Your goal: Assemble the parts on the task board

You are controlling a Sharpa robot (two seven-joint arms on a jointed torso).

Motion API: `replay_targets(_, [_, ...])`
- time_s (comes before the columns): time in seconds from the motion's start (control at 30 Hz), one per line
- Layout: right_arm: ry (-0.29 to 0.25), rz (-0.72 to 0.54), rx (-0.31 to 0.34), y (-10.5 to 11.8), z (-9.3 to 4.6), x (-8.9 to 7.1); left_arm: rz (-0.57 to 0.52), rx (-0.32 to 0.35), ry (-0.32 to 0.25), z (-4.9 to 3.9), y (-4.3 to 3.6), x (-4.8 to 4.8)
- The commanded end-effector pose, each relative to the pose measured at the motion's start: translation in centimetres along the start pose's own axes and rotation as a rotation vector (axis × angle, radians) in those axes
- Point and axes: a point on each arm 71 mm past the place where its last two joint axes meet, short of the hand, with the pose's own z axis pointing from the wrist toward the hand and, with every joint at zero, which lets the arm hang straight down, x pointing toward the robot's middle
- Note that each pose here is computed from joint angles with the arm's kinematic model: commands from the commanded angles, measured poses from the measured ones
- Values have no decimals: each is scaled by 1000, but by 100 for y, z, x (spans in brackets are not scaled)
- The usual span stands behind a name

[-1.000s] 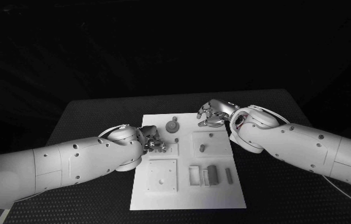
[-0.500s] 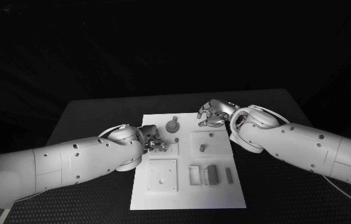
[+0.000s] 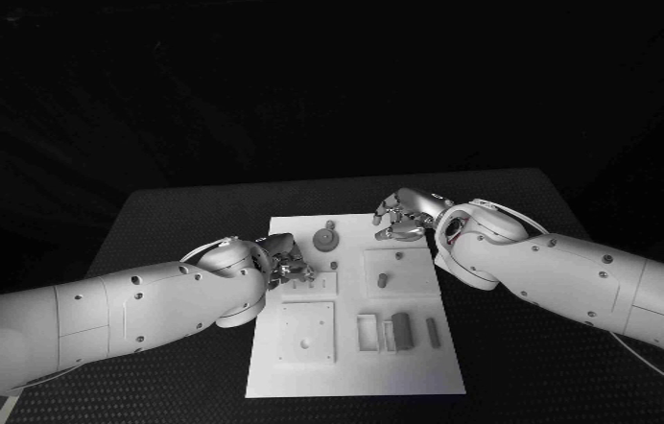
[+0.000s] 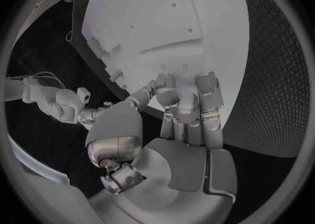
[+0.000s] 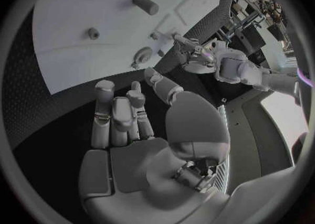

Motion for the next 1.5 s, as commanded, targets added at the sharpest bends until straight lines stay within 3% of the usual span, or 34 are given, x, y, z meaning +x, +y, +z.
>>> replay_targets(0.03, [10,-3,-4,4,-1,11,-15,29,-27,-7,-38,-11])
replay_targets(0.67, [10,-3,-4,5,-1,11,20,6,39,35,-74,53])
replay_targets(0.9, [8,-2,-3,2,-2,9,23,4,48,35,-73,94])
replay_targets(1.5, [9,-3,-1,-4,-2,9,50,-6,36,37,-32,93])
